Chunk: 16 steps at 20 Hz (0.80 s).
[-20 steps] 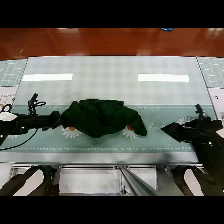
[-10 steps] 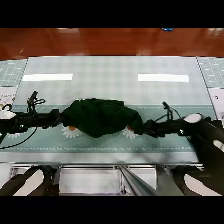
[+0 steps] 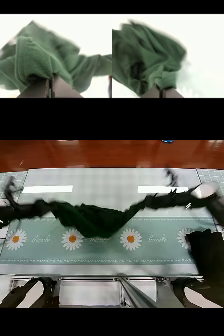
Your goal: Fold the shirts.
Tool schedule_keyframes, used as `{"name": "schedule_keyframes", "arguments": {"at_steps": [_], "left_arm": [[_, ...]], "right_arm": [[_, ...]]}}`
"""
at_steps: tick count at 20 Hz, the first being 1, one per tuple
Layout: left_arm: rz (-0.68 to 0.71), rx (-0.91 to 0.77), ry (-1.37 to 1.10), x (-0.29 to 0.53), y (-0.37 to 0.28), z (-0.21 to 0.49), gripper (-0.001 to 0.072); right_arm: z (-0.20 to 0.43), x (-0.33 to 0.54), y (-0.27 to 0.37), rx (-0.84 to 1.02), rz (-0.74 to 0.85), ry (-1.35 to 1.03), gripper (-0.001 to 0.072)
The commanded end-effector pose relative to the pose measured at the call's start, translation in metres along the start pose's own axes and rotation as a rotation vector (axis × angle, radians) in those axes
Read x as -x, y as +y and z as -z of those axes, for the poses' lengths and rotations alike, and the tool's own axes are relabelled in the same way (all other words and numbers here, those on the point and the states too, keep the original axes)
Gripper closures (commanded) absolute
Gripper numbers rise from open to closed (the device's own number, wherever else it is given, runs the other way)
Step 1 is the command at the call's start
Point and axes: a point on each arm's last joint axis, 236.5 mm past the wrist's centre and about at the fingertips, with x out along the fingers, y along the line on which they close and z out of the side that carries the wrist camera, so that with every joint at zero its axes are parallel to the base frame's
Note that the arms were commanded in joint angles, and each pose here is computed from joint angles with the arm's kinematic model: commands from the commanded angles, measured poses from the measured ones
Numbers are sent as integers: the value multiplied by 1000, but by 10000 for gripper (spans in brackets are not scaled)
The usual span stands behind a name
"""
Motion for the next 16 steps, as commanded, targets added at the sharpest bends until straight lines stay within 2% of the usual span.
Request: {"name": "schedule_keyframes", "arguments": {"at_steps": [1, 4, 7, 12, 16], "left_arm": [[66, -197, -240, 71, -89, -81, 690], [99, -370, -418, 140, -168, -118, 690], [119, -520, -560, 199, -231, -124, 690], [55, -672, -778, 283, -289, -101, 690], [-87, -766, -850, 312, -301, -61, 690]], "right_arm": [[-87, 127, 54, 227, 128, -294, 688], [-119, 244, 120, 418, 211, -560, 688], [-108, 336, 172, 550, 302, -769, 688], [-49, 437, 196, 573, 485, -996, 688], [-5, 459, 192, 554, 562, -1001, 688]]}}
